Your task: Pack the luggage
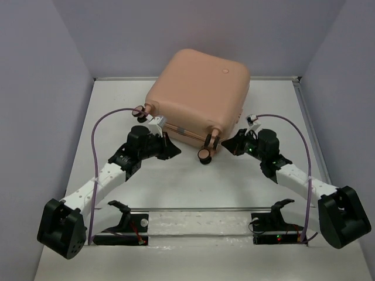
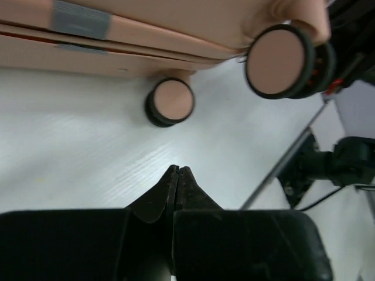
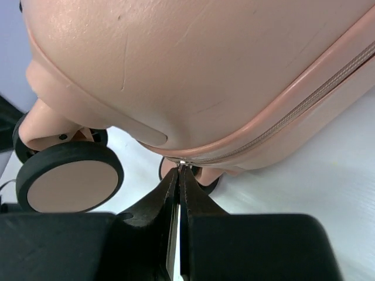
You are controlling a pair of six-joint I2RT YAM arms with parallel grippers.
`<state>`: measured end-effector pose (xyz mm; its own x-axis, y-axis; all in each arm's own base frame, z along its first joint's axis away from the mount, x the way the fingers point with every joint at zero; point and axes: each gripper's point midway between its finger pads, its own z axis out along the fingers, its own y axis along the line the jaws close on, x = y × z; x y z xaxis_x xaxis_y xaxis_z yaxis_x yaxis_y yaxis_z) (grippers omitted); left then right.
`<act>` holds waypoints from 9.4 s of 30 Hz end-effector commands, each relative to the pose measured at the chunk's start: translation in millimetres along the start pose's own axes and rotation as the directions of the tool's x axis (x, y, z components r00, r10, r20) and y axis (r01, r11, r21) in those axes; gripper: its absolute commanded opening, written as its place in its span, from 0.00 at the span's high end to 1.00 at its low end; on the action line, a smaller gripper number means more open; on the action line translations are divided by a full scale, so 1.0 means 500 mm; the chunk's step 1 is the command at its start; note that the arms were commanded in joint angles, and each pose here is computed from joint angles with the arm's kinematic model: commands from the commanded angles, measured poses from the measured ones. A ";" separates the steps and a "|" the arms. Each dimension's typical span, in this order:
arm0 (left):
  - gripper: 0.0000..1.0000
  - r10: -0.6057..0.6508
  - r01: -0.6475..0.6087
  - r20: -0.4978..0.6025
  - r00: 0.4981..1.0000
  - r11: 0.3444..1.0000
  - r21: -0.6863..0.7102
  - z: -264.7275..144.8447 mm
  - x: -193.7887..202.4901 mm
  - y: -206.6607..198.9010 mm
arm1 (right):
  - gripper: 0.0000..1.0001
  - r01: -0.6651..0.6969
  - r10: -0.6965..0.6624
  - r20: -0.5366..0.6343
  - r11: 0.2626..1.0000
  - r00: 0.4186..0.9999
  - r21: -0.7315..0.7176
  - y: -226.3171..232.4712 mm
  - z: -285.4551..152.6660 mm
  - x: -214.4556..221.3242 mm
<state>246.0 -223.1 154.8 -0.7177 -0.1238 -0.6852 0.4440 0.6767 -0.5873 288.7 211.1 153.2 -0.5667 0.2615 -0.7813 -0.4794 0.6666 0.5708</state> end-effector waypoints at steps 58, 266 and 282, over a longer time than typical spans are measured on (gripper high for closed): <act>0.94 -0.092 -0.096 0.217 0.972 0.688 0.719 0.093 -0.189 -0.636 | 0.93 -0.043 0.087 0.356 0.990 0.931 -0.131 0.177 -0.031 0.038; 0.94 -0.208 0.166 0.430 0.879 0.977 0.134 -0.078 -0.136 -0.058 | 0.48 0.312 -0.169 0.466 0.917 0.868 -0.249 -0.123 0.140 -0.212; 0.94 -0.218 0.177 0.420 0.881 0.975 0.133 -0.082 -0.116 -0.051 | 0.51 0.332 -0.167 0.526 0.914 0.834 -0.236 -0.087 0.132 -0.243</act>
<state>265.4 -195.2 197.6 -0.5518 -0.6308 -0.5455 0.1817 0.5475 -0.8168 421.5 189.5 97.1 -0.4608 0.4116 -0.7863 -0.5644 0.5478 0.6175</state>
